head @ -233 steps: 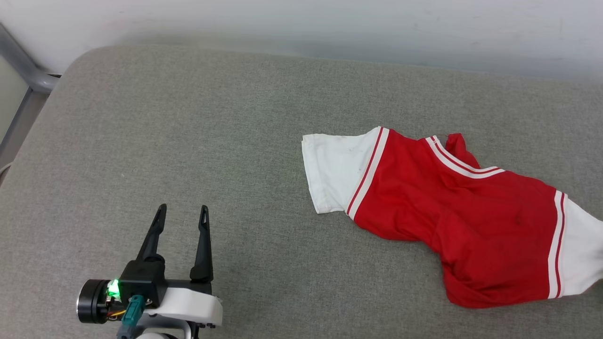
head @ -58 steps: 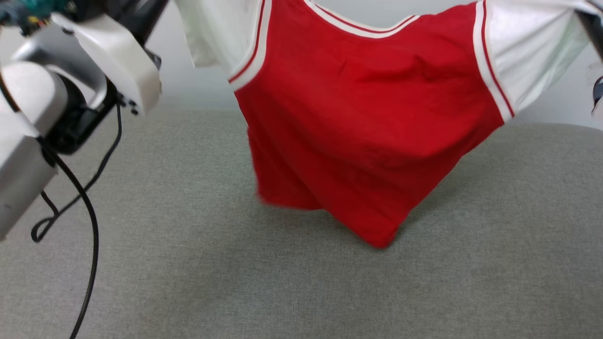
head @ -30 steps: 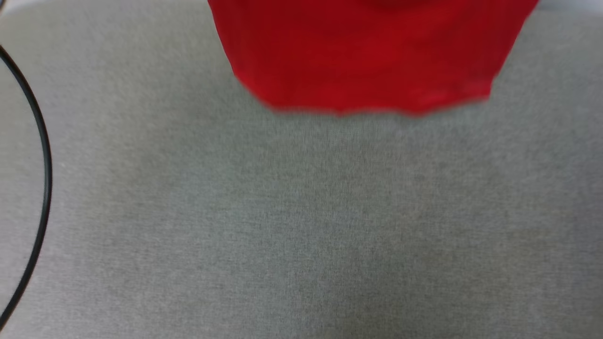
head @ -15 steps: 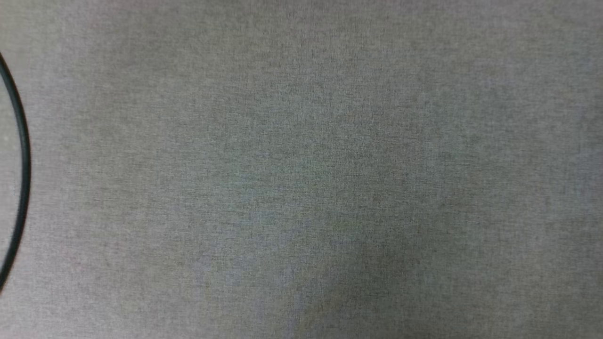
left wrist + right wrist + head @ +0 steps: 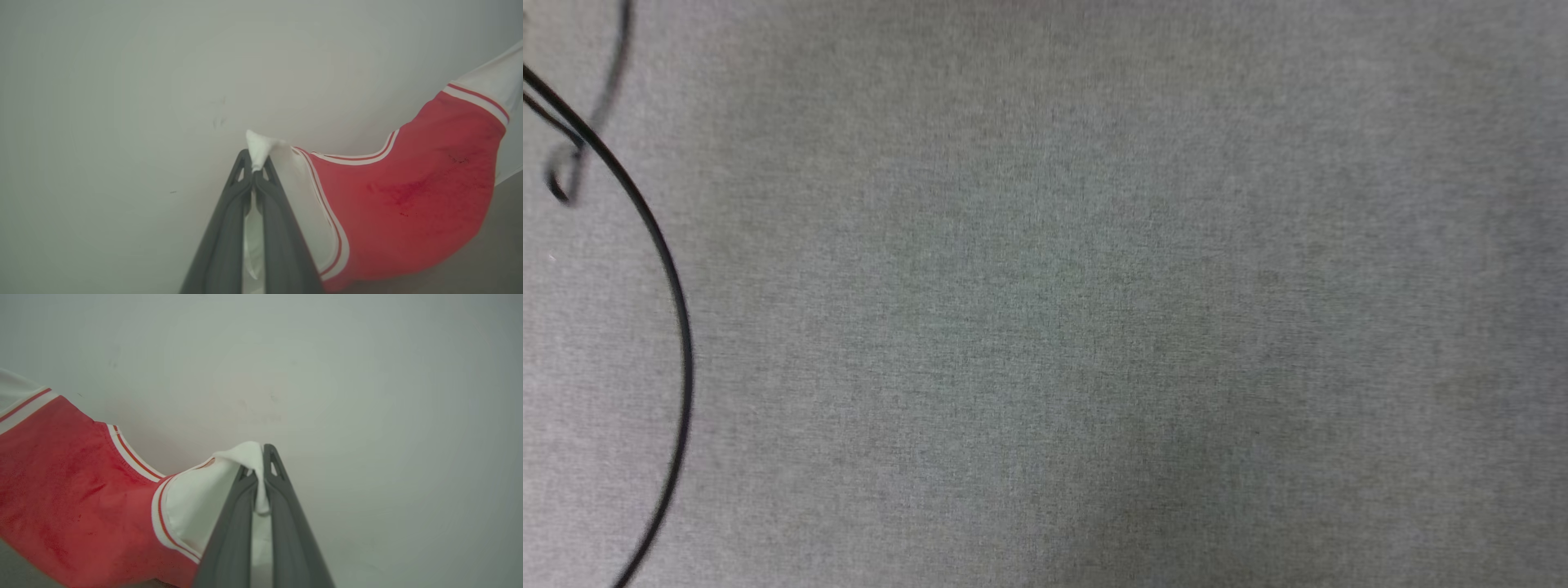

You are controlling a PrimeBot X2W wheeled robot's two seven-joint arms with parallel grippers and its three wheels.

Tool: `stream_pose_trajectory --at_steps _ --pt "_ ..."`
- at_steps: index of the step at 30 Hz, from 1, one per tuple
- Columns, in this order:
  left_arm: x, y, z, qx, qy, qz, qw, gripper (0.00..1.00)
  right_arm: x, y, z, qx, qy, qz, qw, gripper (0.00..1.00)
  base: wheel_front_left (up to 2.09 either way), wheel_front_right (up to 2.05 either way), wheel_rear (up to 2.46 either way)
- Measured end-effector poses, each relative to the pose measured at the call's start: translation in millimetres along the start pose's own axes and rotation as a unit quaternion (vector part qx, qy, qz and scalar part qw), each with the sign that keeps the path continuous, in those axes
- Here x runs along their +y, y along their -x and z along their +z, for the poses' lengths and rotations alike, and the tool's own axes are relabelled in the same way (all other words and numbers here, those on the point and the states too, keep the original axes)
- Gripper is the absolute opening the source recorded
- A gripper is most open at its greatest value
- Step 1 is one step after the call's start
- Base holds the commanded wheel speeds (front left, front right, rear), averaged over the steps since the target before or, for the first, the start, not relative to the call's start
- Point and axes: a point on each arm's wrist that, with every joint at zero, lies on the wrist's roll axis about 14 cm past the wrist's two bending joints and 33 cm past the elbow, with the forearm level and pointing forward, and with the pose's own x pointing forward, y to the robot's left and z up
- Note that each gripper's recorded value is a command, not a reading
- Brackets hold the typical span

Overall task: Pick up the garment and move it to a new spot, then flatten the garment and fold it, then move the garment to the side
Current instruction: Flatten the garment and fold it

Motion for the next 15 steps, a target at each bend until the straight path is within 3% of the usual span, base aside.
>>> stream_pose_trajectory --at_steps 15 --pt "-39 119 -58 0.086 0.089 0.018 0.992 0.0 52 113 -69 0.098 -0.033 0.07 0.992 0.0 0.0 0.0 0.0"
